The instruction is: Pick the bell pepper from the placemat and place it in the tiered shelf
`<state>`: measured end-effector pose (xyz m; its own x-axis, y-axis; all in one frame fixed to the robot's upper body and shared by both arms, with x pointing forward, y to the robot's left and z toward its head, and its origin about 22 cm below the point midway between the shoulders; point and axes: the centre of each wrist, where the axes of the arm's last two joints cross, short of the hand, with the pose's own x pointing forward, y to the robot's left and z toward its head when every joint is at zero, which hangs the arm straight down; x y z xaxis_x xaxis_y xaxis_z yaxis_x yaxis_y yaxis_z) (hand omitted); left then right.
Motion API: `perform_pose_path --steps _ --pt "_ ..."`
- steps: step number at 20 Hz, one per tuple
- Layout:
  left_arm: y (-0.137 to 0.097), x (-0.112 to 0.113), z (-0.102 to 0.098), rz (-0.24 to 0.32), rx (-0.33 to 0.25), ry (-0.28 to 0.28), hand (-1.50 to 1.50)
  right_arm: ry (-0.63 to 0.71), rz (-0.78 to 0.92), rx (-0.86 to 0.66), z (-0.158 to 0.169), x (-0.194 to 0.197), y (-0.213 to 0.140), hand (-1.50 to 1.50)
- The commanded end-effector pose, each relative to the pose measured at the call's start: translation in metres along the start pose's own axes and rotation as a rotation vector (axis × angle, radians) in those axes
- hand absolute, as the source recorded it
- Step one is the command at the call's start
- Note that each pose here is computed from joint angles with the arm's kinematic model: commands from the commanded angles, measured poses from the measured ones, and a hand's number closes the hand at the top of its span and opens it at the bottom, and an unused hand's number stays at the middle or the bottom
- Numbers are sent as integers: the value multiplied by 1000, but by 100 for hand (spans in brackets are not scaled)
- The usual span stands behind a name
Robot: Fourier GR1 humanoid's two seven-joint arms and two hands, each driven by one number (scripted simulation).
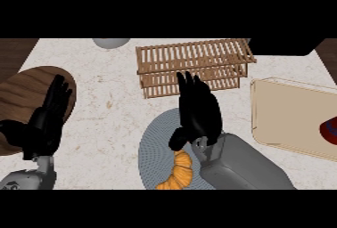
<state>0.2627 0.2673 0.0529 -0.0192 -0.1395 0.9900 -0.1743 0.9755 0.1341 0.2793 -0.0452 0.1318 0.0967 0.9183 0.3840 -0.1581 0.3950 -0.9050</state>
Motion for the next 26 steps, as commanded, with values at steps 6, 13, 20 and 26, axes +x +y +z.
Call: perform_pose_path --steps 6,13,20,26 --pt "-11 8 1 9 3 -17 0 278 259 30 -5 47 25 -150" --pt "-1 -2 3 17 4 -2 0 421 439 87 -23 22 63 -150" --pt "1 1 1 5 0 -11 0 445 392 57 -28 22 49 -150" --pt "2 8 14 21 -10 6 0 448 398 87 -27 -5 69 -150"
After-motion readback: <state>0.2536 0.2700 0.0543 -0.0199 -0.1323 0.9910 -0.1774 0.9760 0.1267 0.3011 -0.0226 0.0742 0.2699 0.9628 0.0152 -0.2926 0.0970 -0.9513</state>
